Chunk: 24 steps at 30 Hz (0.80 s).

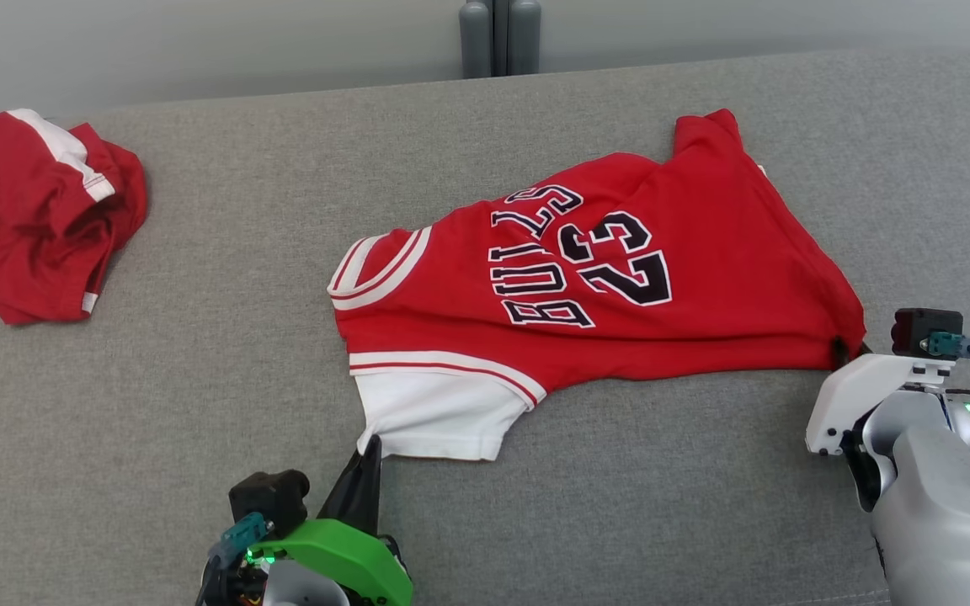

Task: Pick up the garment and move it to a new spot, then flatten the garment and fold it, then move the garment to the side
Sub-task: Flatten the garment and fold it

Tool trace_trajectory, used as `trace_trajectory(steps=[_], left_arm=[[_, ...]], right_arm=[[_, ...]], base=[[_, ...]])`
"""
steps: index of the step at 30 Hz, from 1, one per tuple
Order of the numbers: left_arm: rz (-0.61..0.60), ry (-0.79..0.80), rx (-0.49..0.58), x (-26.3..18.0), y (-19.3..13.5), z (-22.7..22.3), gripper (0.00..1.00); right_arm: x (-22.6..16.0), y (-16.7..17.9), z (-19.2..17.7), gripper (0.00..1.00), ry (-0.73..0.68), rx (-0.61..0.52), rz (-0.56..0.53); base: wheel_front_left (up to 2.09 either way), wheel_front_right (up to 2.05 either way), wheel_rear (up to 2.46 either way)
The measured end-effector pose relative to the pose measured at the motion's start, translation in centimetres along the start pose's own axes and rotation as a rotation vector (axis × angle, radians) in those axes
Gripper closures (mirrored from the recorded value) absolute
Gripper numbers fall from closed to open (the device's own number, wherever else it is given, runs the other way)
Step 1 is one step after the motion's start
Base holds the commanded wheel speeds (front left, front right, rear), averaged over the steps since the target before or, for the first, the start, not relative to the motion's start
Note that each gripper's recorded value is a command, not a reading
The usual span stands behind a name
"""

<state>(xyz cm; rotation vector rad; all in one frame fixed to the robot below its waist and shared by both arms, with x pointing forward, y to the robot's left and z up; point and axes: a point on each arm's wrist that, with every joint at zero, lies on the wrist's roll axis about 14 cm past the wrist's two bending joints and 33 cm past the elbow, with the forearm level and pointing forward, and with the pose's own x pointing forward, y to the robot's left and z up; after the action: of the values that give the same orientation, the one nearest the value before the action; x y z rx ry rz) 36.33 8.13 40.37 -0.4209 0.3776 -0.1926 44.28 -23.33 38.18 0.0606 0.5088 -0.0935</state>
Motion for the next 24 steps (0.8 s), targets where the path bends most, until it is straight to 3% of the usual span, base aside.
trace_trajectory(steps=[2, 10, 14, 20, 24], left_arm=[[-0.004, -0.004, 0.003, 0.0, -0.1, 0.1, 1.0], [-0.031, -0.12, 0.021, -0.1, -0.8, 3.6, 1.0], [-0.068, -0.231, 0.049, -0.4, -1.9, 7.3, 1.0], [-0.165, -0.45, 0.11, -2.5, -4.8, 15.1, 1.0], [-0.252, -0.651, 0.14, -6.0, -7.7, 21.6, 1.0]], right_arm=[[0.1, 0.2, 0.7, 1.0, -0.023, -0.009, 0.011], [-0.3, 2.9, 4.6, 1.0, -0.192, 0.02, 0.085], [-1.5, 4.5, 8.6, 1.0, -0.338, 0.041, 0.138], [-5.8, 5.1, 16.2, 1.0, -0.619, 0.06, 0.21], [-10.7, 4.6, 21.2, 1.0, -0.823, 0.063, 0.245]], base=[[0.0, 0.0, 0.0], [0.0, 0.0, 0.0], [0.0, 0.0, 0.0], [0.0, 0.0, 0.0], [0.0, 0.0, 0.0]])
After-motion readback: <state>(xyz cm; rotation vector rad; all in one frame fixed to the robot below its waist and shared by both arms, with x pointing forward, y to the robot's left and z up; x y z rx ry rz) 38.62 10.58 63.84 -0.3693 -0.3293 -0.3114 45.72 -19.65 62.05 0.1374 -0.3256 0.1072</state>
